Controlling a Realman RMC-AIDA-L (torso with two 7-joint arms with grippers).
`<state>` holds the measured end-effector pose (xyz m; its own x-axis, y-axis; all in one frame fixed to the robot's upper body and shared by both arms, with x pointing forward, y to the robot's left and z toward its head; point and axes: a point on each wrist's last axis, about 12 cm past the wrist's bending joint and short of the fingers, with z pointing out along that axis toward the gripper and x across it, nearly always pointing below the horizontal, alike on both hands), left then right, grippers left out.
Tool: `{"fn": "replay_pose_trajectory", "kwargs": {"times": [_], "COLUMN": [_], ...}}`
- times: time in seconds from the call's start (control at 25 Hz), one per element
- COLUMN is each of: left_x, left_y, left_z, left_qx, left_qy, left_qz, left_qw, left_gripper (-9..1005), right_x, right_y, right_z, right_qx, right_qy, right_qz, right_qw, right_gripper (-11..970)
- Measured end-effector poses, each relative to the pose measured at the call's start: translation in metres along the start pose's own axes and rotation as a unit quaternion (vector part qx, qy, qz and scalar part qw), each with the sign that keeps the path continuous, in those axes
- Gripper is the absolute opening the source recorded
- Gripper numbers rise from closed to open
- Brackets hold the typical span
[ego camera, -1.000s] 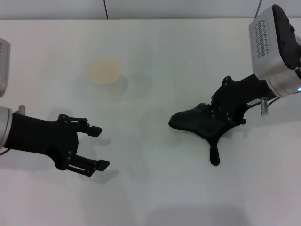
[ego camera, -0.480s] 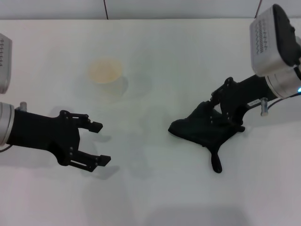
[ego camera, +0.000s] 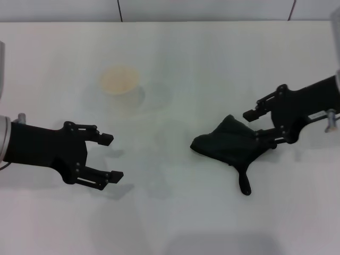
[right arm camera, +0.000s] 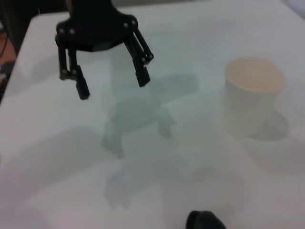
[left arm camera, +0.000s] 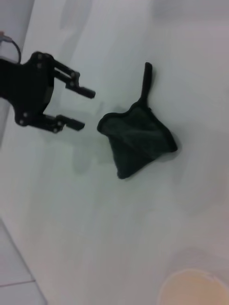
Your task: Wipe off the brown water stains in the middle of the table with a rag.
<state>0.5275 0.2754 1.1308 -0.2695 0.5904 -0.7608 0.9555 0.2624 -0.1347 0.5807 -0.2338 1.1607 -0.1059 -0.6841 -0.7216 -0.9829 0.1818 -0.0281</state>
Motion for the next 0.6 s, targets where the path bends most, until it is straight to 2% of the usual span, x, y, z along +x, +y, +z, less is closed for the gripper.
{"fn": "replay_pose_trajectory", "kwargs": {"times": [0.28, 0.6], "left_x": [0.001, 0.003], "left_y": [-0.002, -0.004], "left_z": [-0.005, -0.013], "left_qx": [-0.005, -0.008], "left_qy": [-0.028, -0.049], "left_qz": [0.009, 0.013], "left_qw": [1.000, 0.999], "left_gripper": [892, 892], "right_x": [0.019, 0.035], "right_y": [0.011, 0.020], "right_z": [-0.017, -0.019], "right_qx": [-0.005, 0.002], "right_qy": [-0.087, -0.112], "right_qz": [0.005, 0.015], "right_qw": [0.996, 0.994], "right_gripper": [454, 454]}}
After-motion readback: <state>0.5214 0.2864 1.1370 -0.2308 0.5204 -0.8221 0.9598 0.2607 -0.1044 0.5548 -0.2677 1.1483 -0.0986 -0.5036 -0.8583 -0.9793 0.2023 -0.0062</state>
